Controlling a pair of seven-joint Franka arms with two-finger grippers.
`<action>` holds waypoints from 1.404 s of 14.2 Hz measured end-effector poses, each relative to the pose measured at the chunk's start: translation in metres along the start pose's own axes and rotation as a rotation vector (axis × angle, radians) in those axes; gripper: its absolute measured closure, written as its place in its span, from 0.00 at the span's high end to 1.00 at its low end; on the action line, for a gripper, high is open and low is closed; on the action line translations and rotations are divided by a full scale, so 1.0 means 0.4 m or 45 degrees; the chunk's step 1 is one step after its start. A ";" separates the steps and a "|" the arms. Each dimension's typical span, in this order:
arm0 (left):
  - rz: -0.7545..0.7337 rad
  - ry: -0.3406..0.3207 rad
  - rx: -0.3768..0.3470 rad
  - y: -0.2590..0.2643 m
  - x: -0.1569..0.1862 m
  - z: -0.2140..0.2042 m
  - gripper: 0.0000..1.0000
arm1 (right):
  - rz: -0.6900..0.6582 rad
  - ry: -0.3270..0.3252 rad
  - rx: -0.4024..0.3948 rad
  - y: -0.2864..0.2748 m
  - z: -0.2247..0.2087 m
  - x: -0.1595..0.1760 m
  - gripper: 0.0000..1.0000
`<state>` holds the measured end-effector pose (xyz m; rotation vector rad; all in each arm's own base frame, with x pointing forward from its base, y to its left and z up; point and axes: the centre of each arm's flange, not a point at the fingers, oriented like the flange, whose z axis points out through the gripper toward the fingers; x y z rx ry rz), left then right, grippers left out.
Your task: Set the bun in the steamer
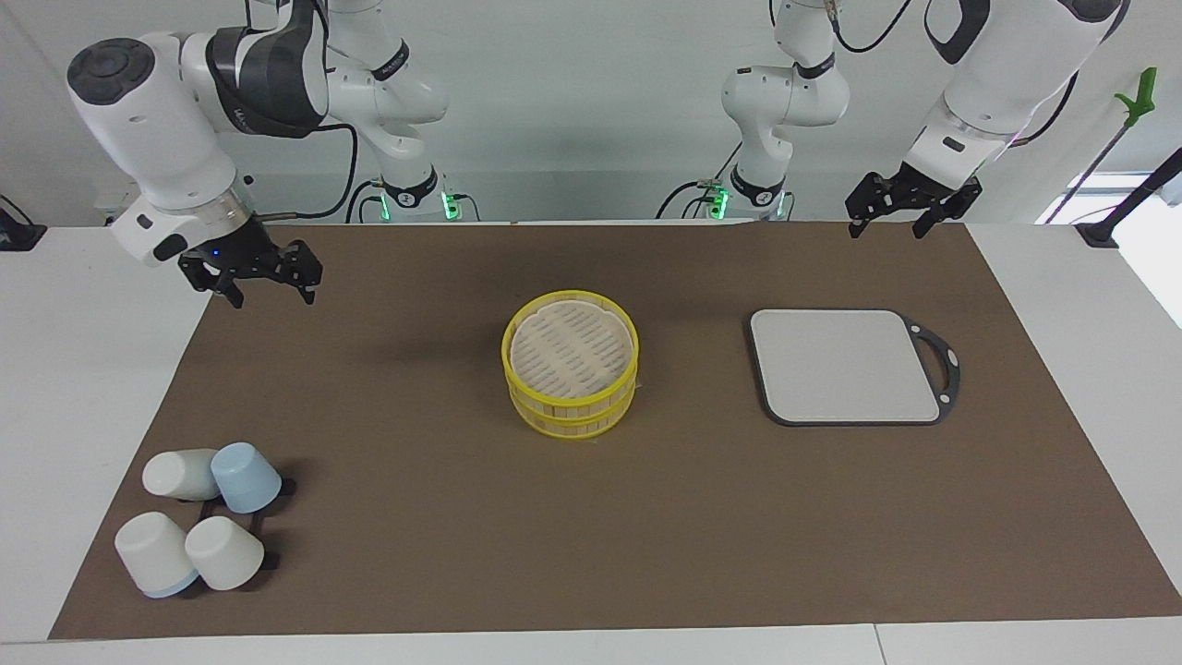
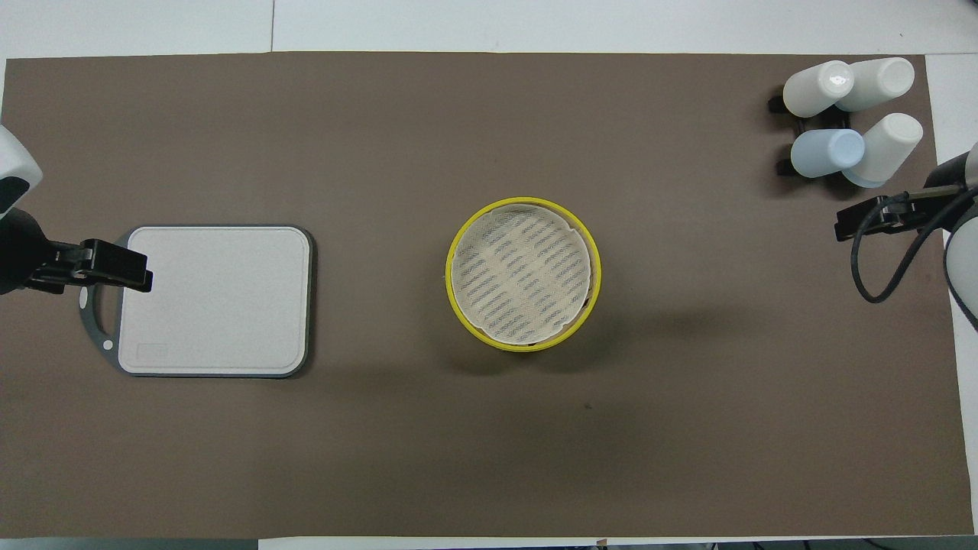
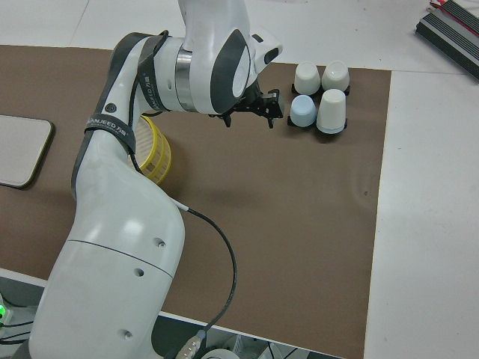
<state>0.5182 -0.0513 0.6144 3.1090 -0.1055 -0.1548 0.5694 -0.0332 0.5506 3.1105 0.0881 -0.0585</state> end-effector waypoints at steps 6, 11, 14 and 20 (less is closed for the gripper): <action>-0.005 0.000 -0.001 -0.005 0.000 0.000 1.00 | 0.040 -0.011 0.051 -0.026 -0.029 -0.002 1.00; -0.020 0.000 -0.003 -0.020 0.000 0.000 1.00 | 0.068 -0.013 0.064 -0.028 -0.027 0.000 1.00; -0.021 0.000 -0.003 -0.021 0.000 -0.001 1.00 | 0.063 -0.013 0.060 -0.027 -0.027 0.000 1.00; -0.021 0.000 -0.003 -0.021 0.000 -0.001 1.00 | 0.052 -0.035 0.058 -0.027 -0.022 -0.003 1.00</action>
